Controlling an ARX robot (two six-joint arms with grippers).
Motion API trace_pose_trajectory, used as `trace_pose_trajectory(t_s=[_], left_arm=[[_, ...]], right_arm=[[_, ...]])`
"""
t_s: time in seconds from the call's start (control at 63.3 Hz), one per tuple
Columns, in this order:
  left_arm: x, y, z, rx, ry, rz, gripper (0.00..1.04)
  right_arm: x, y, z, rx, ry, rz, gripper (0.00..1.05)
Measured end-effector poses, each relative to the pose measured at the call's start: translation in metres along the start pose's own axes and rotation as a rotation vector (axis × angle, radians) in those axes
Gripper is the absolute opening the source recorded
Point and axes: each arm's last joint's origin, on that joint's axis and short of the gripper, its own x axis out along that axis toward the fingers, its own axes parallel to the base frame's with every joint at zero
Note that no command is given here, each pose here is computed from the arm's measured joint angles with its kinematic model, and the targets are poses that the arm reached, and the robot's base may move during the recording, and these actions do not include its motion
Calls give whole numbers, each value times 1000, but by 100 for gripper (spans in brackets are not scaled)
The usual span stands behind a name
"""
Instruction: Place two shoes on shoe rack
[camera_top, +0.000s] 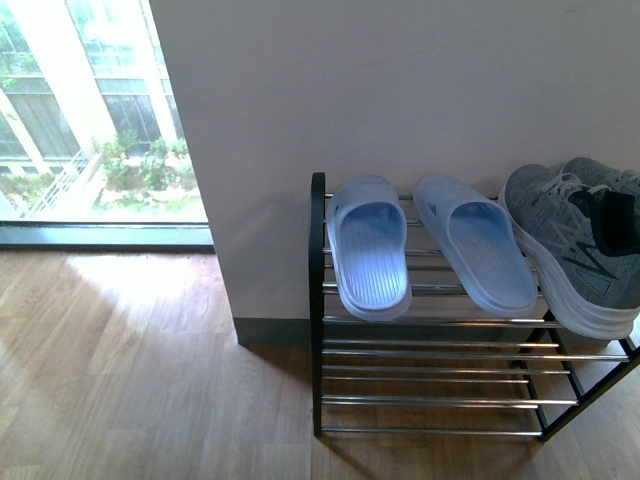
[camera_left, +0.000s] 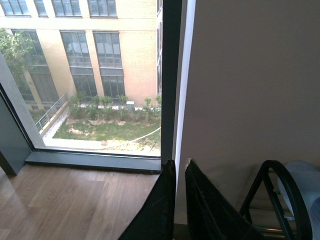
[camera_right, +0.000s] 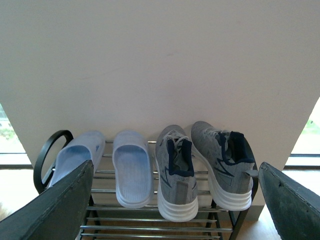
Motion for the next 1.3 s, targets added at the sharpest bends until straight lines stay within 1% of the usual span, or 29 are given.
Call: trace_pose_trajectory(t_s=[0.253,0.332,0.443,0.585,0.932,1.296], left_arm=[[-34,13,-6,8,-2,0,1],[-41,16,-11,7,-17,1,1],[-54,21,-18,9,10,-16,1],[-65,30,-16,9,1,5,1],[-90,30,-14,10,-3,-1,1],[-105,30,-9,10,-21,-1,1]], right_arm=[[0,0,0,0,0,0,96],[0,0,0,0,0,0,96],[0,0,0,0,0,0,96],[0,0,0,0,0,0,96],[0,0,0,0,0,0,96],[0,0,0,0,0,0,96]])
